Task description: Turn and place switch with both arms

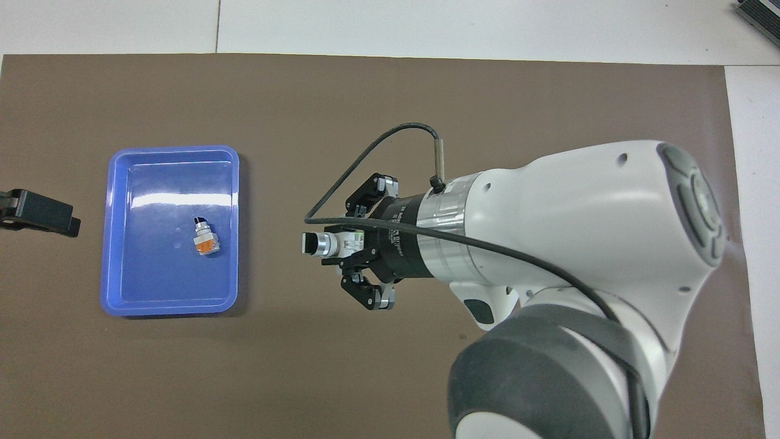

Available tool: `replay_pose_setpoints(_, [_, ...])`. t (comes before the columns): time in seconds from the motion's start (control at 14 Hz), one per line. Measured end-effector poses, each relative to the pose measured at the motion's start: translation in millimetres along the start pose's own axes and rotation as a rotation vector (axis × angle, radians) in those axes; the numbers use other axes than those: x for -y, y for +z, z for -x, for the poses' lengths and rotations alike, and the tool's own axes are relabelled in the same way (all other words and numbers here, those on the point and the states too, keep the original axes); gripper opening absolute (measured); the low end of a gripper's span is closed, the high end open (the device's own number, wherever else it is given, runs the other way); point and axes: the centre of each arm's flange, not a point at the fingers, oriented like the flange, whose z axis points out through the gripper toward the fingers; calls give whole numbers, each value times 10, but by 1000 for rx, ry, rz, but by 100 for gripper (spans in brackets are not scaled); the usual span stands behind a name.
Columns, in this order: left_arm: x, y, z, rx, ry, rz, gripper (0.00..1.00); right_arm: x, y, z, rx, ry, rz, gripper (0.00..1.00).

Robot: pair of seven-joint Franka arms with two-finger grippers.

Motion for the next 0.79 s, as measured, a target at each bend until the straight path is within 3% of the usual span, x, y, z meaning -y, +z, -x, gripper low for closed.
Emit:
replay_pose_setpoints(0.14, [-168,-13,0,-5,20,96,100,-186,151,180,5,-37,23,33])
replay_pose_setpoints(0.36, [-331,-33,2,-4,13,197,100,-243,199,183,-23,-53,49,33])
replay_pose_setpoints(0.5, [-434,-64,6,-5,25,293,83,-246,203,175,-34,-58,51,33])
replay_pose_setpoints(0.79, [-582,-105,28,6,46,424,77,-248,204,175,-35,-60,51,33])
